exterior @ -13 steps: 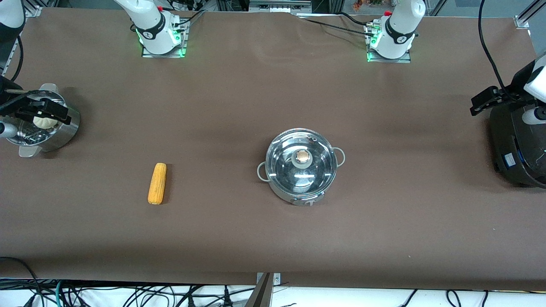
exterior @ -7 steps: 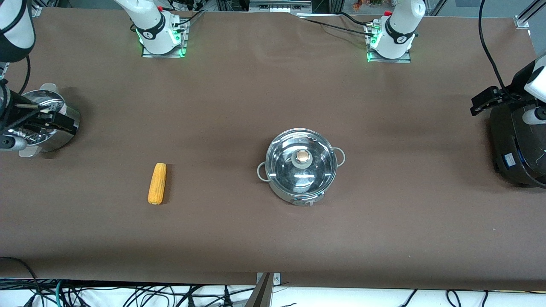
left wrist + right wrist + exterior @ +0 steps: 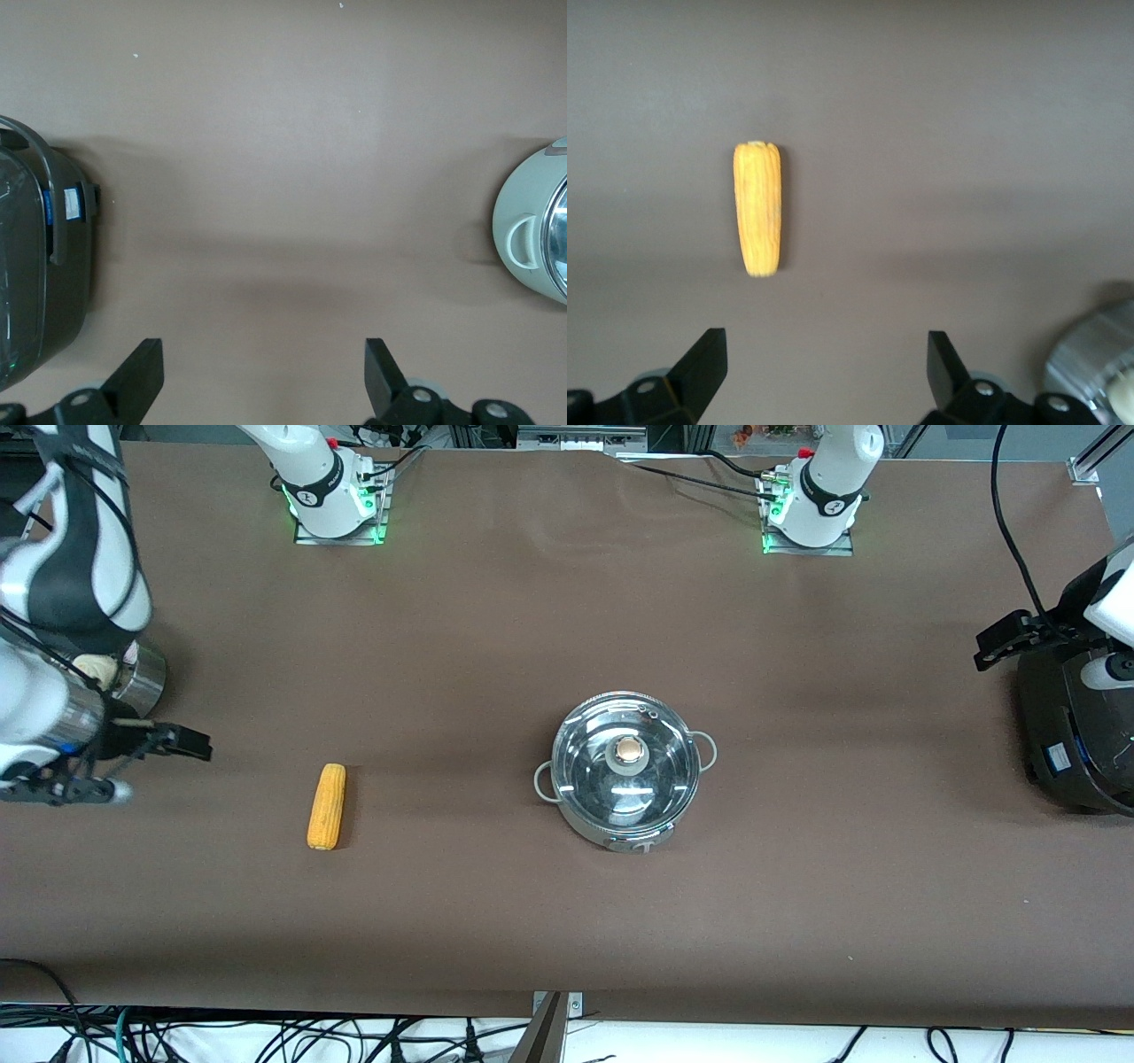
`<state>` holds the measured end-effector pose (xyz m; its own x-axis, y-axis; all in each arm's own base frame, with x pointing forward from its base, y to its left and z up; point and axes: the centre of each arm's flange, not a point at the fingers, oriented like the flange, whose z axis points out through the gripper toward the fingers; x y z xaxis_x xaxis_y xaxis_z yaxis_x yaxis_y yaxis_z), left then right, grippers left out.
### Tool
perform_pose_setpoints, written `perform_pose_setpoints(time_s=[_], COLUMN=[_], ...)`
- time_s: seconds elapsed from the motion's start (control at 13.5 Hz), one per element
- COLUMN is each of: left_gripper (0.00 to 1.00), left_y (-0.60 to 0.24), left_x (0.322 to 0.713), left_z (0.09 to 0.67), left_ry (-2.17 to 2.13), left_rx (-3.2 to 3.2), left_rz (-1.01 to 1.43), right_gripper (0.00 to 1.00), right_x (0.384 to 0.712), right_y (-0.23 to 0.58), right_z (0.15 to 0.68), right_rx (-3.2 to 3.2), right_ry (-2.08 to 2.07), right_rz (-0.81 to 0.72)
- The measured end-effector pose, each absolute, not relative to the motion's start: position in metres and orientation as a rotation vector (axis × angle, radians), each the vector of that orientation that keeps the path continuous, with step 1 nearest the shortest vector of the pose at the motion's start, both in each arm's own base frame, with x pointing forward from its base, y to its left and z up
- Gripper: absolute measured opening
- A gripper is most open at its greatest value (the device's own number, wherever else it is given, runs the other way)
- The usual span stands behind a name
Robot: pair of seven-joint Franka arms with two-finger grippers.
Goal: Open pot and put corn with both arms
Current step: 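Reach the right gripper down to the yellow corn cob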
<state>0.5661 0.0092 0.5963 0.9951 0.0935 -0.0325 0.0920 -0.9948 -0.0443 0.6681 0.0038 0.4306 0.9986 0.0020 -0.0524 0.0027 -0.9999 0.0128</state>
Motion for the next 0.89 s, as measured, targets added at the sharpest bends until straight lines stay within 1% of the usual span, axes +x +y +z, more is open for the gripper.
perform_pose_setpoints(time_s=[0.3, 0.59, 0.89], left_gripper=[1.00, 1.00, 1.00], left_y=[0.014, 0.002, -0.039], left_x=[0.569, 0.568, 0.577], left_z=[0.589, 0.585, 0.558], left_ry=[-0.149, -0.116, -0.081], left_rx=[-3.095, -3.133, -3.205], left_rz=[0.075, 0.121, 0.215], right_gripper=[1.00, 1.00, 1.00], right_x=[0.685, 0.693, 0.699], right_y=[0.041, 0.072, 0.088], right_z=[0.350, 0.305, 0.267], right_rx=[3.119, 3.116, 3.118], right_ry=[0.009, 0.016, 0.046], right_rz=[-0.133, -0.097, -0.045])
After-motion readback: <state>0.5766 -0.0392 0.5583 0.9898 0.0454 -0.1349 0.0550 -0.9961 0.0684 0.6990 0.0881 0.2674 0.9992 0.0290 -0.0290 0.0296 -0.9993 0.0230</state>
